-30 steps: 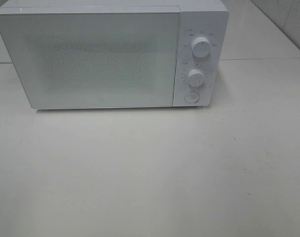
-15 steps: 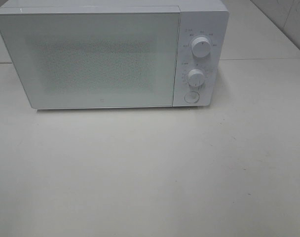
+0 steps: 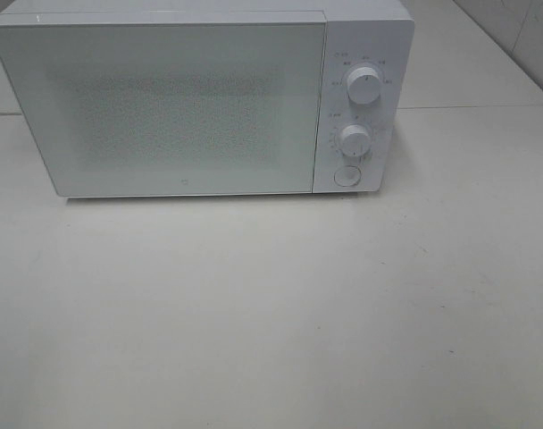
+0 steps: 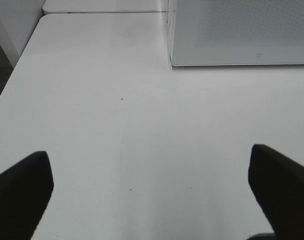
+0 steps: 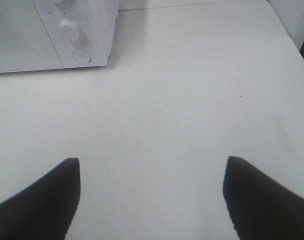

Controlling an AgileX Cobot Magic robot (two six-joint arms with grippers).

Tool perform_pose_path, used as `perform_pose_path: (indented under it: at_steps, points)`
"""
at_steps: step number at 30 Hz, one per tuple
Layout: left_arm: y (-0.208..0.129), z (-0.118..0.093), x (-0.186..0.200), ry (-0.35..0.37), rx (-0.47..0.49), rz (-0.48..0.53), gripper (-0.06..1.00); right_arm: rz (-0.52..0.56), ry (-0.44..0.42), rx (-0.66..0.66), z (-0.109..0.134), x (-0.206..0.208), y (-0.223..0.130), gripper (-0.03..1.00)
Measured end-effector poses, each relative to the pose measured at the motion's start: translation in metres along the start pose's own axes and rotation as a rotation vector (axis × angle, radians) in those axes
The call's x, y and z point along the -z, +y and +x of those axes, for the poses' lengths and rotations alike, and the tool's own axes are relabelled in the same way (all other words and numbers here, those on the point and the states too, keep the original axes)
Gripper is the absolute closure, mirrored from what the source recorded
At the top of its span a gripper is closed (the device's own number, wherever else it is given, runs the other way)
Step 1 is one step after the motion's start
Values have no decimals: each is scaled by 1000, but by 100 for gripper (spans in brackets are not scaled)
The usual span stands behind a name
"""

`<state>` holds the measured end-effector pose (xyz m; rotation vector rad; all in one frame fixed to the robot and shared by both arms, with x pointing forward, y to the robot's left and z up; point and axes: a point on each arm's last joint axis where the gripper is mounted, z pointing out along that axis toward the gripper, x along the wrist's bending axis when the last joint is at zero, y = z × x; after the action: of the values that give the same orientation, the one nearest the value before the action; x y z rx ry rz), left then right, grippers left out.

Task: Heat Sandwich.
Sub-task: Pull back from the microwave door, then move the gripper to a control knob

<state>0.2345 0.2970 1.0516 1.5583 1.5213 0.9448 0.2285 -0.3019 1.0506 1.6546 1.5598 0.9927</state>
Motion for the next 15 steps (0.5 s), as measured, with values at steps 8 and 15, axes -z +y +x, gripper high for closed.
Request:
perform_pose_path:
  at_steps: [8,15]
  points:
    - [0,0,0,0,0,0,-5,-29,6,1,3,-5,22,20]
    - [0,0,0,0,0,0,-5,47,-21,16,3,-22,34,20]
